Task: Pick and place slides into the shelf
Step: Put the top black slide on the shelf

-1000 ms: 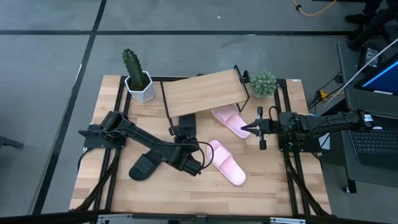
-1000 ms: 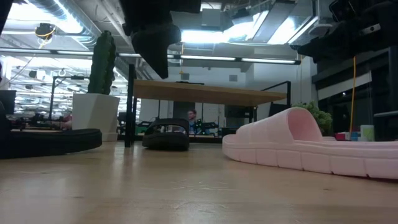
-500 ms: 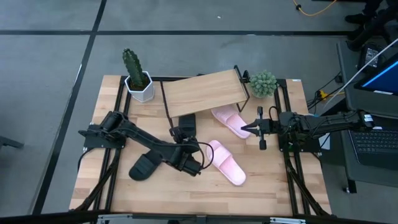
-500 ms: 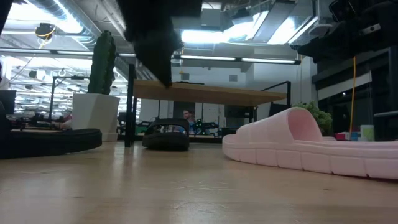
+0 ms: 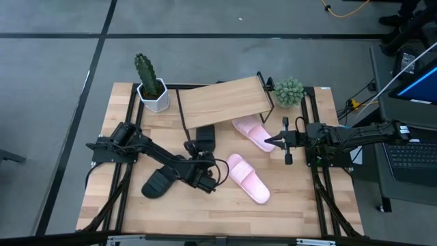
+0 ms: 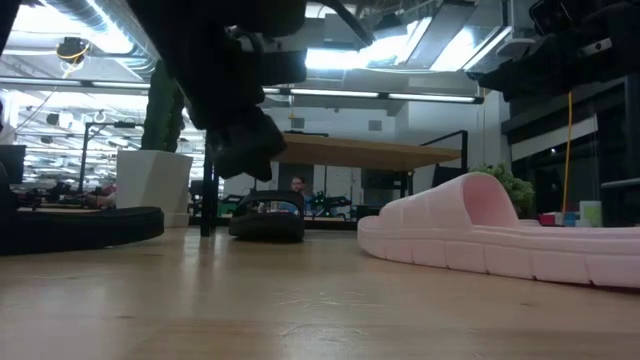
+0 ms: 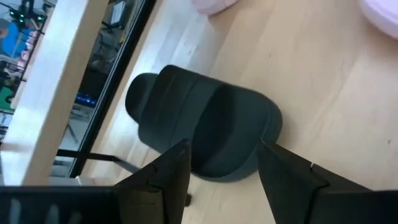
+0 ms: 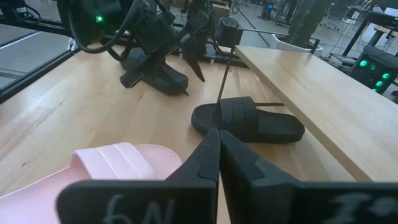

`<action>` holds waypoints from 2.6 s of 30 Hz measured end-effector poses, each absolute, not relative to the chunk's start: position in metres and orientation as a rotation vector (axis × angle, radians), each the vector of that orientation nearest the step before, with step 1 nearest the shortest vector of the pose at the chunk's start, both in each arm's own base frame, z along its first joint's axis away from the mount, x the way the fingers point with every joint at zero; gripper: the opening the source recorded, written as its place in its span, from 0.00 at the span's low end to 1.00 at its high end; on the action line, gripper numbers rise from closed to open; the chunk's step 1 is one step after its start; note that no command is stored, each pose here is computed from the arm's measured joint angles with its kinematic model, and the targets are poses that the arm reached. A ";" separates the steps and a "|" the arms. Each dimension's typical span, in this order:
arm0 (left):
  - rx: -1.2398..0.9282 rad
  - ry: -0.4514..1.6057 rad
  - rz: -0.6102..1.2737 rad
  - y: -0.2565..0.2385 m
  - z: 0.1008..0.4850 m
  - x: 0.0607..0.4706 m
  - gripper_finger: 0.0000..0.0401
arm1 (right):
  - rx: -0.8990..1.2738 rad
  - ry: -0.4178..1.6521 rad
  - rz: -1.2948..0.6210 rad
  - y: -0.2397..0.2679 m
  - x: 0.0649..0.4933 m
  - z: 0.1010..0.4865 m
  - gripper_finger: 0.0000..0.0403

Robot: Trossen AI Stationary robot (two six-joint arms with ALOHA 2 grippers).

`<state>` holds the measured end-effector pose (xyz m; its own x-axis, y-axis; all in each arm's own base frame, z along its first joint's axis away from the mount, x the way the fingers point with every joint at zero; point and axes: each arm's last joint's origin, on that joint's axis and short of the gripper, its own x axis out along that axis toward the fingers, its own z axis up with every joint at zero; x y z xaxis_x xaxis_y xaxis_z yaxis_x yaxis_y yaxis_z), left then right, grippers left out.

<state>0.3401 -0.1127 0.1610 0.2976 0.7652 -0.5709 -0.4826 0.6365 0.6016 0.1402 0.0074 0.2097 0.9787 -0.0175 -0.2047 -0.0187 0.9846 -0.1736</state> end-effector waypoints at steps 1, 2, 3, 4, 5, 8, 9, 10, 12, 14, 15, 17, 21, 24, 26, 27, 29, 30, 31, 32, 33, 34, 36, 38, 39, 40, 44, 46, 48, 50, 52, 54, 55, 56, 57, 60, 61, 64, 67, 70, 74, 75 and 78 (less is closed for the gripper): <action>0.337 0.936 0.853 -0.113 0.160 0.341 0.43 | -0.176 0.207 0.000 0.007 0.140 0.210 0.04; 0.333 0.922 0.855 -0.113 0.158 0.341 0.43 | -0.176 0.207 0.000 0.007 0.140 0.210 0.04; 0.330 0.910 0.854 -0.113 0.157 0.342 0.43 | -0.176 0.207 0.000 0.007 0.140 0.210 0.04; 0.327 0.896 0.855 -0.113 0.155 0.342 0.42 | -0.176 0.207 0.000 0.007 0.140 0.210 0.04; 0.324 0.888 0.852 -0.113 0.153 0.342 0.42 | -0.176 0.207 0.001 0.007 0.140 0.210 0.05; 0.306 0.866 0.849 -0.112 0.148 0.341 0.40 | -0.176 0.207 0.000 0.007 0.140 0.210 0.04; 0.298 0.854 0.850 -0.112 0.147 0.341 0.40 | -0.177 0.207 0.001 0.007 0.140 0.210 0.04; 0.299 0.843 0.854 -0.113 0.147 0.341 0.39 | -0.177 0.207 0.001 0.007 0.140 0.210 0.03; 0.304 0.819 0.859 -0.114 0.147 0.341 0.38 | -0.177 0.207 0.001 0.007 0.140 0.210 0.02; 0.300 0.794 0.861 -0.116 0.148 0.342 0.37 | -0.177 0.209 0.001 0.007 0.140 0.210 0.02; 0.304 0.793 0.860 -0.117 0.148 0.342 0.37 | -0.177 0.209 0.001 0.007 0.140 0.210 0.02; 0.307 0.795 0.857 -0.118 0.148 0.341 0.36 | -0.177 0.210 0.001 0.007 0.140 0.209 0.02; 0.290 0.788 0.862 -0.118 0.148 0.341 0.35 | -0.176 0.210 0.001 0.007 0.140 0.209 0.05; 0.275 0.774 0.859 -0.120 0.152 0.340 0.34 | -0.175 0.211 0.001 0.007 0.140 0.209 0.05; 0.273 0.754 0.851 -0.124 0.158 0.337 0.34 | -0.175 0.211 0.001 0.007 0.140 0.209 0.05; 0.267 0.744 0.845 -0.126 0.161 0.336 0.34 | -0.175 0.211 0.000 0.007 0.140 0.209 0.04; 0.254 0.723 0.831 -0.130 0.169 0.333 0.34 | -0.175 0.211 0.001 0.007 0.140 0.209 0.03; 0.249 0.714 0.823 -0.132 0.173 0.331 0.34 | -0.175 0.211 0.001 0.007 0.140 0.209 0.03; 0.244 0.707 0.816 -0.133 0.176 0.329 0.34 | -0.175 0.211 0.001 0.007 0.140 0.209 0.03; 0.240 0.702 0.811 -0.134 0.178 0.326 0.34 | -0.176 0.211 0.000 0.007 0.140 0.209 0.02; 0.236 0.699 0.807 -0.134 0.179 0.323 0.34 | -0.176 0.211 0.001 0.007 0.140 0.209 0.02; 0.226 0.691 0.807 -0.133 0.179 0.319 0.34 | -0.176 0.211 0.001 0.007 0.140 0.209 0.02; 0.181 0.669 0.798 -0.130 0.177 0.312 0.34 | -0.175 0.211 0.001 0.007 0.140 0.209 0.02; 0.139 0.640 0.778 -0.126 0.173 0.307 0.34 | -0.175 0.211 0.000 0.007 0.140 0.209 0.03; 0.131 0.623 0.767 -0.124 0.170 0.304 0.34 | -0.175 0.211 0.000 0.007 0.140 0.209 0.04; 0.132 0.608 0.751 -0.124 0.168 0.303 0.34 | -0.175 0.211 0.001 0.007 0.140 0.209 0.04; 0.190 0.591 0.693 -0.117 0.165 0.302 0.34 | -0.174 0.211 0.000 0.007 0.140 0.209 0.05; 0.203 0.609 0.674 -0.113 0.164 0.304 0.34 | -0.174 0.210 0.000 0.007 0.140 0.210 0.04; 0.204 0.640 0.654 -0.107 0.164 0.307 0.34 | -0.174 0.209 0.000 0.007 0.140 0.210 0.03; 0.194 0.680 0.634 -0.100 0.161 0.311 0.34 | -0.174 0.209 0.000 0.007 0.140 0.210 0.02; 0.191 0.706 0.629 -0.093 0.159 0.313 0.34 | -0.174 0.209 0.000 0.007 0.140 0.210 0.02; 0.176 0.718 0.638 -0.086 0.159 0.315 0.34 | -0.174 0.209 0.000 0.007 0.140 0.210 0.02; 0.173 0.726 0.646 -0.083 0.158 0.315 0.34 | -0.174 0.209 0.000 0.007 0.140 0.210 0.02; 0.172 0.731 0.655 -0.079 0.158 0.316 0.34 | -0.174 0.209 0.001 0.007 0.140 0.210 0.03; 0.173 0.735 0.662 -0.076 0.158 0.317 0.34 | -0.174 0.209 0.001 0.007 0.140 0.210 0.03; 0.203 0.772 0.661 -0.069 0.156 0.317 0.34 | -0.174 0.209 0.000 0.007 0.140 0.210 0.05; 0.206 0.783 0.658 -0.068 0.154 0.318 0.34 | -0.174 0.209 0.000 0.007 0.140 0.210 0.05; 0.239 0.823 0.649 -0.065 0.148 0.319 0.34 | -0.174 0.210 0.001 0.007 0.140 0.210 0.05; 0.306 0.853 0.647 -0.063 0.141 0.320 0.34 | -0.175 0.210 0.000 0.007 0.140 0.209 0.05; 0.366 0.855 0.668 -0.063 0.140 0.320 0.34 | -0.174 0.210 0.000 0.007 0.140 0.209 0.05; 0.430 0.870 0.686 -0.062 0.139 0.319 0.34 | -0.174 0.210 0.000 0.007 0.140 0.209 0.05; 0.438 0.873 0.685 -0.061 0.139 0.318 0.34 | -0.174 0.211 0.001 0.007 0.140 0.209 0.05; 0.456 0.895 0.683 -0.061 0.138 0.317 0.34 | -0.174 0.210 0.001 0.007 0.140 0.209 0.05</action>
